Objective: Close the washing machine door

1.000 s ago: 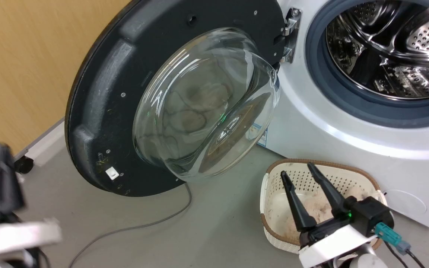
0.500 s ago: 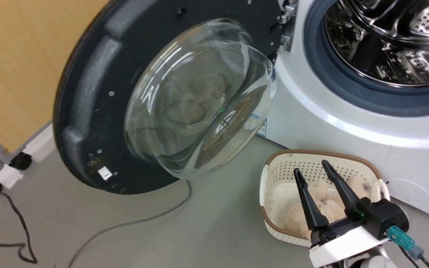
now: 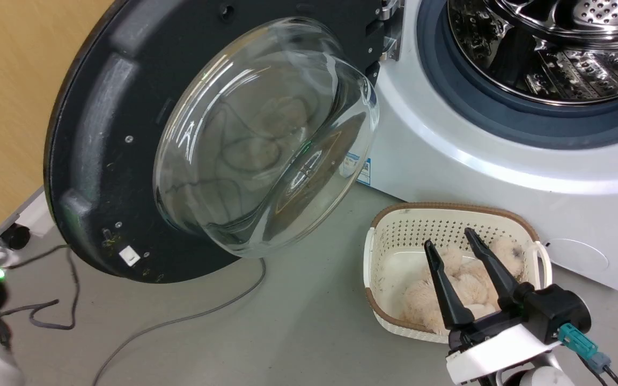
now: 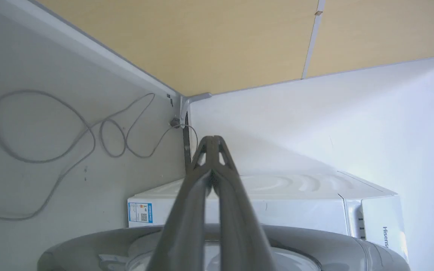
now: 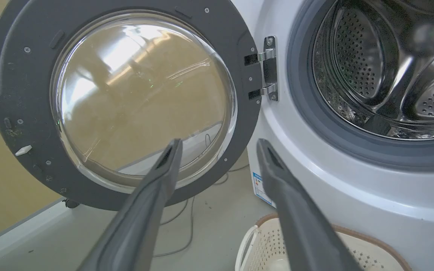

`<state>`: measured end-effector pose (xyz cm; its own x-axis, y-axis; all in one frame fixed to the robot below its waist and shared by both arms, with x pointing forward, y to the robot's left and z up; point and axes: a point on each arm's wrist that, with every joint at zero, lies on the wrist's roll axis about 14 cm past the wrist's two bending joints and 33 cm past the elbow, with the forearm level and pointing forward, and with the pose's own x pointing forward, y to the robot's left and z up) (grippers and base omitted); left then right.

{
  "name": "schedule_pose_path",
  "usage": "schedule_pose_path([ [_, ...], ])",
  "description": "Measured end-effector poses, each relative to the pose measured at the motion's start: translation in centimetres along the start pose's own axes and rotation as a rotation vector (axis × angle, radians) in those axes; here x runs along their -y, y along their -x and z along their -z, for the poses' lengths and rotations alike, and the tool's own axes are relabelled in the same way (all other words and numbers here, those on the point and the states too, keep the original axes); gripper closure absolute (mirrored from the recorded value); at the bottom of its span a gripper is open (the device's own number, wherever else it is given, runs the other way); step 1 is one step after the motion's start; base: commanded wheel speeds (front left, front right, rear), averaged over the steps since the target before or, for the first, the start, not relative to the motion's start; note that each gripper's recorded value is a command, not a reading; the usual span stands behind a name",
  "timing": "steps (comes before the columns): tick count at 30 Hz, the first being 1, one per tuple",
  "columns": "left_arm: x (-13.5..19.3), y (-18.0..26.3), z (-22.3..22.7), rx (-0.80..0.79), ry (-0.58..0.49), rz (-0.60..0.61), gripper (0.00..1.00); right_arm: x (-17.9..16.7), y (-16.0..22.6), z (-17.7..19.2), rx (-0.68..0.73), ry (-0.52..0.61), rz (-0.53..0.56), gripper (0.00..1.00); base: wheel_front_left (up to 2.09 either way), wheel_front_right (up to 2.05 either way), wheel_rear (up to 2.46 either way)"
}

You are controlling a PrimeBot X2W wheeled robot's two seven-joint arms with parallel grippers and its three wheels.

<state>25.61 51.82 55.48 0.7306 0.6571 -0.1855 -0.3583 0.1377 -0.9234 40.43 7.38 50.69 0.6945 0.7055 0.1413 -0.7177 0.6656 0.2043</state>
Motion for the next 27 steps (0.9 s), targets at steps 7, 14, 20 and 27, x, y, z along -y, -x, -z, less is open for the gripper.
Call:
schedule_pose_path([
  [7, 1.3, 0.1, 5.9, -0.264, 0.106, 0.087, 1.0, 0.6, 0.2, -0.3, 0.006, 0.01, 0.019, 0.0, 0.0, 0.0, 0.0],
  [14, 3.1, 1.9, 8.4, -0.425, 0.094, 0.181, 1.0, 0.7, 0.5, -1.3, 0.024, 0.029, 0.035, 0.0, 0.0, 0.0, 0.0],
  [20, 3.6, 4.7, 11.0, -0.577, 0.087, 0.237, 1.0, 0.6, 1.2, -2.5, 0.046, 0.047, 0.055, 0.0, 0.0, 0.0, 0.0],
  [27, 3.3, 9.4, 15.6, -0.79, 0.071, 0.266, 1.0, 1.1, 3.2, -3.6, 0.06, 0.063, 0.106, 0.0, 0.0, 0.0, 0.0],
])
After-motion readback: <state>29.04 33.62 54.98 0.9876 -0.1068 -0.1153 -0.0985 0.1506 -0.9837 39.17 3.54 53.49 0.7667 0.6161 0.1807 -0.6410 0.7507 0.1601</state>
